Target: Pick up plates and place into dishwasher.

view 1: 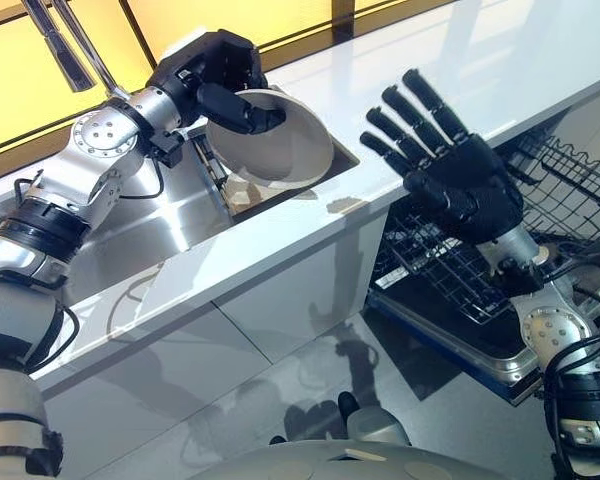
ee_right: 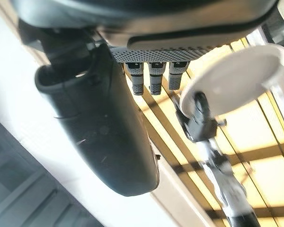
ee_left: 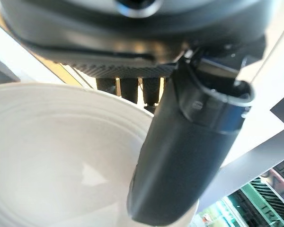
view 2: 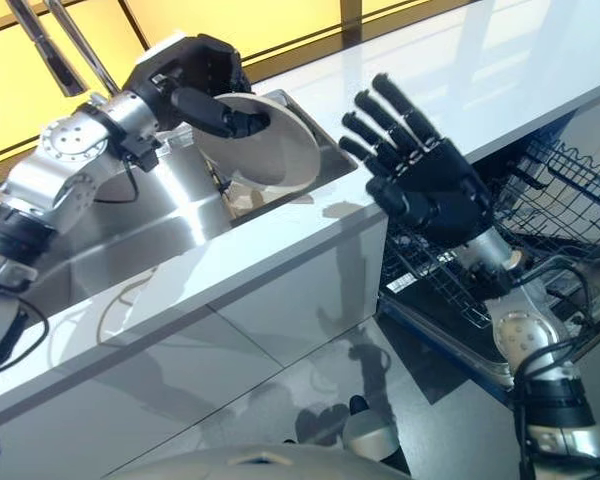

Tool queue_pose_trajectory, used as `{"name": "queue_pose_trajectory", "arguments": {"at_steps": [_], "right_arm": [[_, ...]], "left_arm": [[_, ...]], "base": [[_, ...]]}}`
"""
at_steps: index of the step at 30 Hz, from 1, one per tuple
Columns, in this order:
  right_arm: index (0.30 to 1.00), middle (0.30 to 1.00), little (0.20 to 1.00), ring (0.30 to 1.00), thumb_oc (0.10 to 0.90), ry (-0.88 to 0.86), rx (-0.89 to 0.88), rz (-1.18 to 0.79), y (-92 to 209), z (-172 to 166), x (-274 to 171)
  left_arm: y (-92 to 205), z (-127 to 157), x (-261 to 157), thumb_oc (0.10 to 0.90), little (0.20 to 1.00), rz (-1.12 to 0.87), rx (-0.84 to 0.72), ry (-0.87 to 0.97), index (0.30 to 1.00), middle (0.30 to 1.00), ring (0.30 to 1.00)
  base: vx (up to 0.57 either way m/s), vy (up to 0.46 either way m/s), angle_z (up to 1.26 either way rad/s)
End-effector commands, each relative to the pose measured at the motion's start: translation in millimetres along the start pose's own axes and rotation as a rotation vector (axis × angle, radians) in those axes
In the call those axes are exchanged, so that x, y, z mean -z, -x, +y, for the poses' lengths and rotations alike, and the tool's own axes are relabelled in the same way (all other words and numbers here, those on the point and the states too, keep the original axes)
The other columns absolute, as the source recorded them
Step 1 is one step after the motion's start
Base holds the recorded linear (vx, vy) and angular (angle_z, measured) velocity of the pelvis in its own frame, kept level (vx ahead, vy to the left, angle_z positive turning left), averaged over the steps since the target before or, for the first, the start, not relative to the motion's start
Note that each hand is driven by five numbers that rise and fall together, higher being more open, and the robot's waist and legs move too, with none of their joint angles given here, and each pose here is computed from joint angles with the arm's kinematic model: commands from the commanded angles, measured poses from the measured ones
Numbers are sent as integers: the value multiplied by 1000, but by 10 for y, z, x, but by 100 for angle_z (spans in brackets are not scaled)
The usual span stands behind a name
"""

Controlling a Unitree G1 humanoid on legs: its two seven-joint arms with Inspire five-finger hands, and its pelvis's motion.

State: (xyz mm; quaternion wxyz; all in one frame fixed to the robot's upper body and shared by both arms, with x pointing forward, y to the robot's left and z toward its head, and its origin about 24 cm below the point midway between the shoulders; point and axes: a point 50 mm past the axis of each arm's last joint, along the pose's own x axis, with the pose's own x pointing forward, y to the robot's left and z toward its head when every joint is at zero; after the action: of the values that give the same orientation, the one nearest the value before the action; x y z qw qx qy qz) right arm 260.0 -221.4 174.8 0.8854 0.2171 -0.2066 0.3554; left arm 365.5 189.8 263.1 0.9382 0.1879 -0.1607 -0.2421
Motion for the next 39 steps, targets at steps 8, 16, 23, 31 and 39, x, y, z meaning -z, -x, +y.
{"name": "queue_pose_trajectory", "arguments": {"at_steps": [8,16,23,31,39], "right_arm": [[900,900,900,900,800,683,138,-33,-335,-136,-527],[900,900,900,900,800,928,158,136,-468,-211,-465],[900,900,900,900,800,890,140,179,-589,-211,-358],[900,900,900,900,800,823,130,130,-716,-157,-292],[900,900,900,900,800,783,131,76,-795,-111,-310]], "left_arm": [[-110,146,-1022,100,200,-417,-153,-22,300,300,300],[-143,6,-1049,100,200,-449,-111,-27,300,300,300],[-177,-54,-1052,100,200,-462,-79,-9,300,300,300],[-251,-158,-1041,100,200,-464,-49,12,300,300,300],[-303,-237,-945,100,200,-430,-23,39,300,300,300]], "base": [[0,0,0],[-6,-3,2],[-2,-1,0],[0,0,0],[0,0,0]]}}
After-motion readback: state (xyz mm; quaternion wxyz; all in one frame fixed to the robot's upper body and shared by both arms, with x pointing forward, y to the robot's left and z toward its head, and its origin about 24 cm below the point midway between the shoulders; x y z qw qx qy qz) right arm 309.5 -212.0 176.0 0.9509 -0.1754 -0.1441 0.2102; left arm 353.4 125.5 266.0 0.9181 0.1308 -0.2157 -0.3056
